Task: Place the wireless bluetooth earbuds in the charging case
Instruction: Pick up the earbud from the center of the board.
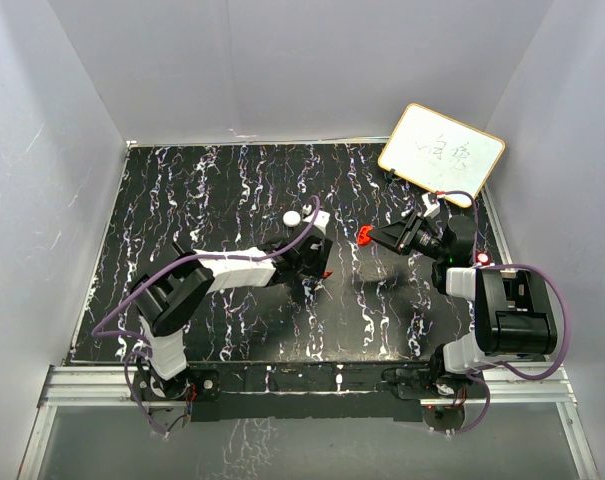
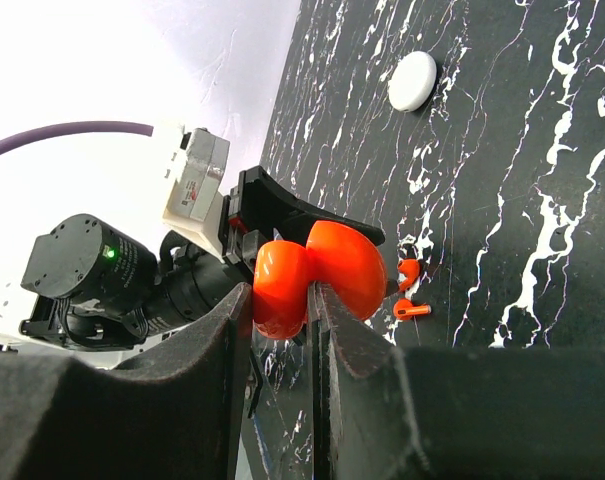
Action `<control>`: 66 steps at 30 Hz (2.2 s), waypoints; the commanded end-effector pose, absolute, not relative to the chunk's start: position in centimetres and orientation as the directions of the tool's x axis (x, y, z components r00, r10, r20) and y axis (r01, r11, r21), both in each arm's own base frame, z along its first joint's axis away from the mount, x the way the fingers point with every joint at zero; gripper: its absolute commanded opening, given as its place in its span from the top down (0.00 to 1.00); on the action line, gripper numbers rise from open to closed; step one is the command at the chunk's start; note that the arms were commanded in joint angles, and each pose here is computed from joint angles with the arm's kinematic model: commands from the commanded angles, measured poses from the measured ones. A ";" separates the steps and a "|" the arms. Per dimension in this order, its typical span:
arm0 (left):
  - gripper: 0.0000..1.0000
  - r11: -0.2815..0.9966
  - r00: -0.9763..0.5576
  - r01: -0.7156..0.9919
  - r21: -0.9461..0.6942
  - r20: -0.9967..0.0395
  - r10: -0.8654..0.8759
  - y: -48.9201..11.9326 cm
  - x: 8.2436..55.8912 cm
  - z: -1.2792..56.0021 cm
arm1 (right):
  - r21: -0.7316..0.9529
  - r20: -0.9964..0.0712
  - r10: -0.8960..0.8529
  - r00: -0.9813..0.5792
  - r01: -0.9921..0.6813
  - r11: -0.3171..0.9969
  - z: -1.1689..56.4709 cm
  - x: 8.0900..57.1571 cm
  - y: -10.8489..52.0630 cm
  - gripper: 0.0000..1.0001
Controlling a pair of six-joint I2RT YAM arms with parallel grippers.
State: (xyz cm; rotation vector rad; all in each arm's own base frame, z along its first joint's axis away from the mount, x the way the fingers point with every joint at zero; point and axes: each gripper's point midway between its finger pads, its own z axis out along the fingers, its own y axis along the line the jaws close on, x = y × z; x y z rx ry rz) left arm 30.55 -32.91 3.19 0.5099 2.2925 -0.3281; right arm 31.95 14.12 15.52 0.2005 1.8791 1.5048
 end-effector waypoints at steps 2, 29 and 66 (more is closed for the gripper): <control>0.49 0.877 -0.616 0.471 -0.092 -0.746 0.253 -34.3 31.3 4.3 | 0.867 -0.498 0.523 -0.692 -0.384 0.317 17.2 32.1 13.9 1.00; 0.66 0.870 -0.624 0.487 -0.074 -0.727 0.287 -34.8 31.5 3.4 | 0.871 -0.491 0.522 -0.698 -0.379 0.311 17.0 32.2 13.9 1.00; 1.00 0.852 -0.548 0.507 -0.128 -0.811 0.205 -34.4 32.0 8.8 | 0.879 -0.476 0.512 -0.715 -0.375 0.293 16.8 32.0 14.1 1.00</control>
